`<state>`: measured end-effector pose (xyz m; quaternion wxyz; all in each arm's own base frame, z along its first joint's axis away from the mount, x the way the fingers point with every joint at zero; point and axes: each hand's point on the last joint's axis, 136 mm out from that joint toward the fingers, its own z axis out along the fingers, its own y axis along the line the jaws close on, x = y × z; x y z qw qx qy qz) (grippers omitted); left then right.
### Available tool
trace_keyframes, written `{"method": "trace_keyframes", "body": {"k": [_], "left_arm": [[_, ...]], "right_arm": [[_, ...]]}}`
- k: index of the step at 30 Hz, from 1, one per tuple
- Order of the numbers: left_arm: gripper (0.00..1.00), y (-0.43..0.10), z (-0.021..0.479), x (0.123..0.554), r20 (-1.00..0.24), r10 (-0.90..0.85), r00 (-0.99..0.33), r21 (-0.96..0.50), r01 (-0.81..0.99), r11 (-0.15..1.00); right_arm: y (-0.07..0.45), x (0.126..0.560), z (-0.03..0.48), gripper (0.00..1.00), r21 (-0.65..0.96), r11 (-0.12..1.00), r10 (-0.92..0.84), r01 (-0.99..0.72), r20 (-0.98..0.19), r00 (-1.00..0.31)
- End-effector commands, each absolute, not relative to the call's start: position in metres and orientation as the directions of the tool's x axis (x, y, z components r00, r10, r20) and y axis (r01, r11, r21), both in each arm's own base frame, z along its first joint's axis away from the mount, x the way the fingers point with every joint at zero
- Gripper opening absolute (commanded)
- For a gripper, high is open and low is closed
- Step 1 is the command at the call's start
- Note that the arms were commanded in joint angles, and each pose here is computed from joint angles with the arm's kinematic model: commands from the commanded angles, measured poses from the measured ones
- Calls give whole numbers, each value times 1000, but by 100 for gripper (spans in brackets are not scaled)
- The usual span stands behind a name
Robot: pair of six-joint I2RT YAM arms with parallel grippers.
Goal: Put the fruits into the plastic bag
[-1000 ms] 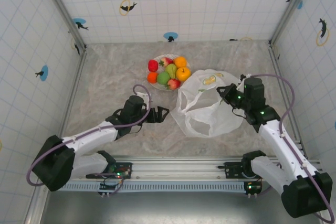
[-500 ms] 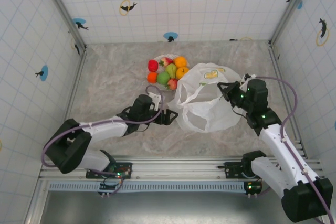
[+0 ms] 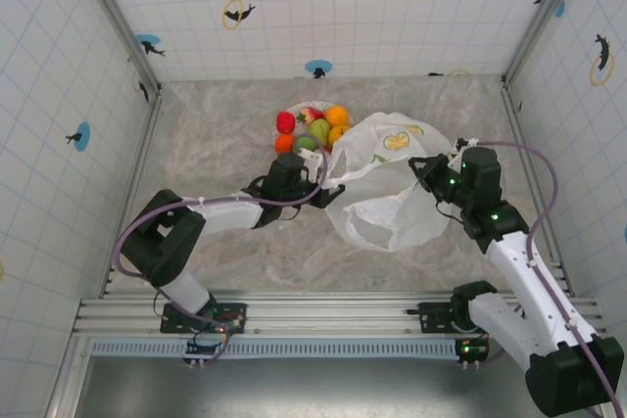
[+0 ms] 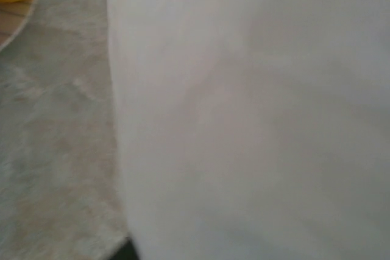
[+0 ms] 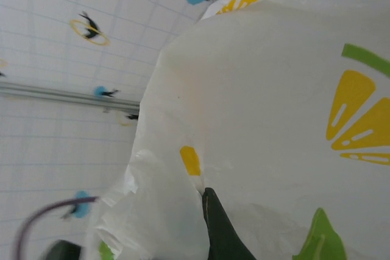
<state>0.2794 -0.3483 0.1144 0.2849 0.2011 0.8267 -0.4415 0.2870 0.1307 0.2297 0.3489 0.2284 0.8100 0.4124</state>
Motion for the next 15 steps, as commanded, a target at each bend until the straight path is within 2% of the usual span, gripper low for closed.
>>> {"method": "trace_keyframes", "body": {"k": [1,4,8,15], "left_arm": [[0,-361,130,266,-585,102,-805,-698,563,442],[0,-350,120,256,-525,124,-842,-703,511,495],[0,-328,98,249,-470,174,-865,-638,469,610],[0,-311,71,241,-413,240,-879,-574,456,681]], "right_arm": [[108,285,243,0,601,799,471,12,-613,-634],[82,283,249,0,353,933,311,65,-705,-638],[65,282,270,0,99,990,138,96,-755,-641],[63,292,296,0,-66,993,16,101,-758,-652]]}}
